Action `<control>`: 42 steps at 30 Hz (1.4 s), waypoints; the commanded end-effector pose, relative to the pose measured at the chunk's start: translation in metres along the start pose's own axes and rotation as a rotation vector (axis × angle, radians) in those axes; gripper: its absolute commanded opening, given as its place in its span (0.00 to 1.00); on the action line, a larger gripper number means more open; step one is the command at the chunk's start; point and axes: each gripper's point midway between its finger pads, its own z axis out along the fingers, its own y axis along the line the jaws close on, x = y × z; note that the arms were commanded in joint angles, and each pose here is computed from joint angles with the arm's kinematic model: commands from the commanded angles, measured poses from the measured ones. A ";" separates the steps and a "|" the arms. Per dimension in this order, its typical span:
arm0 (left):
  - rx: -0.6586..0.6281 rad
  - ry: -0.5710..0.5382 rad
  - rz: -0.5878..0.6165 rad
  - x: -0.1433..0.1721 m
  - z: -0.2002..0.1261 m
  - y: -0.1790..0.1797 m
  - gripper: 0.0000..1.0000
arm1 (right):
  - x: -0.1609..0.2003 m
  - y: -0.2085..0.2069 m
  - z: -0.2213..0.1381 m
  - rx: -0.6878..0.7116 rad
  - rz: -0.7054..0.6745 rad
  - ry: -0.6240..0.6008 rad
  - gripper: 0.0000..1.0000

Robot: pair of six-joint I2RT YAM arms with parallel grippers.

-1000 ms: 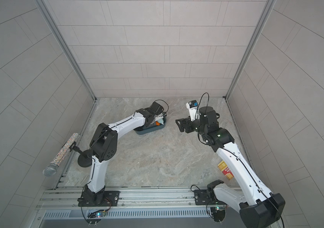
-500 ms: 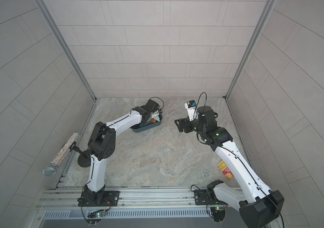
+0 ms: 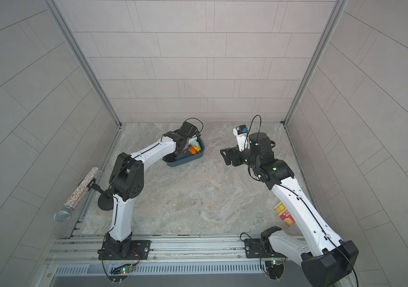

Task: Put the hot melt glue gun into the storage box
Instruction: Place the hot melt adhesive gun in the storage box.

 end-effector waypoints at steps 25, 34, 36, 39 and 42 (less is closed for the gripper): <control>-0.013 0.038 0.023 0.002 0.007 -0.028 0.54 | -0.006 -0.007 -0.010 0.040 0.000 -0.025 0.91; 0.000 -0.106 -0.236 0.017 -0.112 0.033 0.80 | -0.037 -0.034 -0.037 0.235 -0.089 -0.074 0.99; -0.009 -0.167 -0.409 0.032 -0.141 0.057 0.83 | -0.038 -0.054 -0.043 0.354 -0.122 -0.064 0.99; -0.048 -0.258 -0.802 0.082 -0.166 0.099 1.00 | -0.033 -0.095 -0.049 0.571 -0.183 -0.015 0.99; -0.092 -0.343 -1.087 0.139 -0.151 0.112 1.00 | -0.020 -0.124 -0.047 0.731 -0.274 0.019 0.99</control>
